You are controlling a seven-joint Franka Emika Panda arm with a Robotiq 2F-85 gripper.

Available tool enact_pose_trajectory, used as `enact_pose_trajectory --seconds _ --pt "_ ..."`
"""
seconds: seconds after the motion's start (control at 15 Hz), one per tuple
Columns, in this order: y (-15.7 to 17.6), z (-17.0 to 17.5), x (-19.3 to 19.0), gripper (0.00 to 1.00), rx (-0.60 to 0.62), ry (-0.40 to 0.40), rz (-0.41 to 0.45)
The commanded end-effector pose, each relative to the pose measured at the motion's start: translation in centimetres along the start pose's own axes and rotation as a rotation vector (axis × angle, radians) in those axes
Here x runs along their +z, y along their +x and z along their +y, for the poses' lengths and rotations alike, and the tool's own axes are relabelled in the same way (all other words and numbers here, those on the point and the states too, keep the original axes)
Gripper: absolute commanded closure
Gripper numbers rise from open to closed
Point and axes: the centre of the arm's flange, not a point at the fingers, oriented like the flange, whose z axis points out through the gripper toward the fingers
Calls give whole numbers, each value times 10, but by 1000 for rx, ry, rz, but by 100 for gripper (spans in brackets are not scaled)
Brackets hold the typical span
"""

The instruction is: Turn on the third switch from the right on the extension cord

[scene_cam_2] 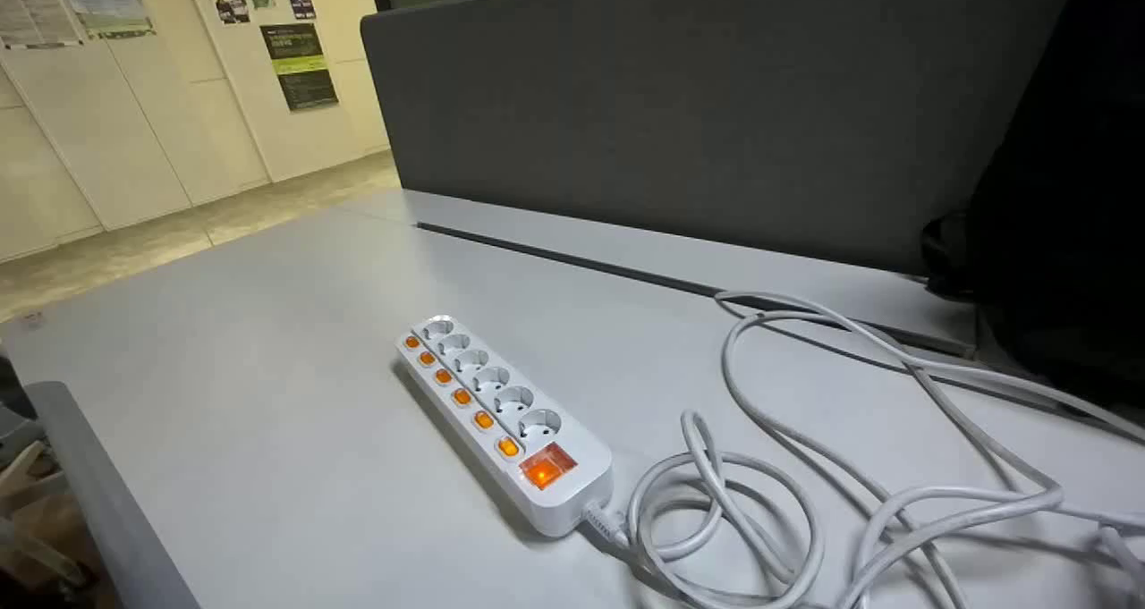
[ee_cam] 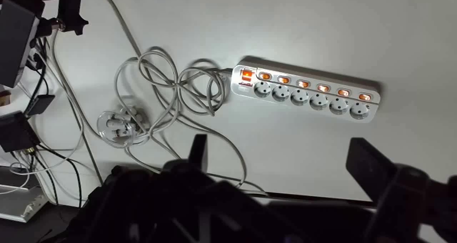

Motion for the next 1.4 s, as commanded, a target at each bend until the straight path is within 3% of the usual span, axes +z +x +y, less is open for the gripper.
enact_pose_trajectory --seconds 0.0,0.8,0.93,1.33 --pt "0 0 0 0 0 1 2" --pt "0 0 -1 0 0 2 6" --pt "8 -6 13 0 48 -19 38" --pt "30 -20 85 0 129 -44 19"
